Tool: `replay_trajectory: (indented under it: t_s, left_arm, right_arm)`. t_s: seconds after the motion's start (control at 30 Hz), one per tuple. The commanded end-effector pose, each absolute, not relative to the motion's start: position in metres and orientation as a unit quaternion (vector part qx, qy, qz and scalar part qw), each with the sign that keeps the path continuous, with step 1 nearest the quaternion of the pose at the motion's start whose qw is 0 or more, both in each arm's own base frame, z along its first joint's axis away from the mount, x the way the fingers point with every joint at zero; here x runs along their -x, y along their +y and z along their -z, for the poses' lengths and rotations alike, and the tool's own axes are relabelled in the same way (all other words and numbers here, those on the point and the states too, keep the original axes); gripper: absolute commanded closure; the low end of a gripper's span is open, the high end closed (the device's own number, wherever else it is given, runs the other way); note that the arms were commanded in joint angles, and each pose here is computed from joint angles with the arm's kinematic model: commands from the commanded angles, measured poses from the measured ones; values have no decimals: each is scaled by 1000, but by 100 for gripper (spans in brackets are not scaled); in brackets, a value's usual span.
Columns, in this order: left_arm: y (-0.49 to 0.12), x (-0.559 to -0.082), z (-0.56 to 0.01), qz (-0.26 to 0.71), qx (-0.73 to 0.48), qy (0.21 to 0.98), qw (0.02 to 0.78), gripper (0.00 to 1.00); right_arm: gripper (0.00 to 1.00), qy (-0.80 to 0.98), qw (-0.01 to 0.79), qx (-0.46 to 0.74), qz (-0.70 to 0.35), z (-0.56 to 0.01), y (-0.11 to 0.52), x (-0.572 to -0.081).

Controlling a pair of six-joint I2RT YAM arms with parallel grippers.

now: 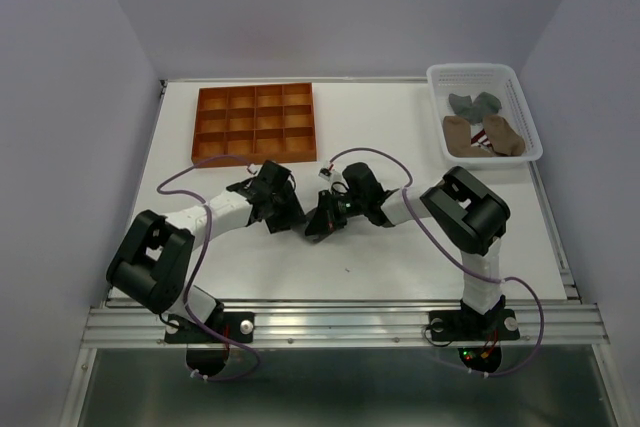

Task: Roll the socks

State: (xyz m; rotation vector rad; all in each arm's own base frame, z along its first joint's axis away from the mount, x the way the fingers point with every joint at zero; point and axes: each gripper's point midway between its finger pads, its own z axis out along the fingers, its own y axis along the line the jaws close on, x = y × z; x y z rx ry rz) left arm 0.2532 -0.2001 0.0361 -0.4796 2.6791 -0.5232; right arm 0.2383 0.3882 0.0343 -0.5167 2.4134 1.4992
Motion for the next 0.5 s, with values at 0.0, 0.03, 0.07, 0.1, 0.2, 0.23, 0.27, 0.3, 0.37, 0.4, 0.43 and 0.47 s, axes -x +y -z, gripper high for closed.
replay_trajectory:
  t_s: [0.0,0.03,0.07,0.1,0.2,0.23,0.27,0.3,0.37,0.4,0.43,0.47]
  left_arm:
    - [-206,-257,-35,198,175,945,192,41]
    - [-205,-257,-34,196,175,946,192,42]
    - [-206,-257,-33,194,174,946,192,42]
    - [-206,-257,-32,194,175,946,191,43]
    - [-207,-258,-33,195,175,945,193,56]
    - [-207,-258,-33,195,175,946,193,69]
    - [-207,-258,-35,196,175,945,193,76]
    - [-207,-257,-34,194,175,946,193,82]
    - [-206,-257,-35,191,175,946,195,94]
    - [-206,-257,-35,190,176,946,196,98]
    - [-205,-257,-35,188,176,946,195,100]
    - [-205,-257,-34,187,176,947,194,100]
  right_arm:
    - [94,818,131,181,-530,-37,388,-239]
    - [94,819,132,179,-529,-37,388,-239]
    - [94,818,133,180,-530,-38,388,-239]
    - [93,818,134,177,-531,-39,386,-242]
    - [87,818,135,179,-530,-39,386,-242]
    - [86,817,135,181,-531,-39,386,-242]
    - [85,816,135,183,-531,-39,386,-241]
    - [80,815,137,186,-532,-40,386,-241]
    - [78,810,145,195,-533,-44,386,-242]
    - [76,808,147,197,-535,-47,387,-243]
    - [76,805,154,202,-536,-51,388,-244]
    - [75,799,165,212,-537,-58,388,-245]
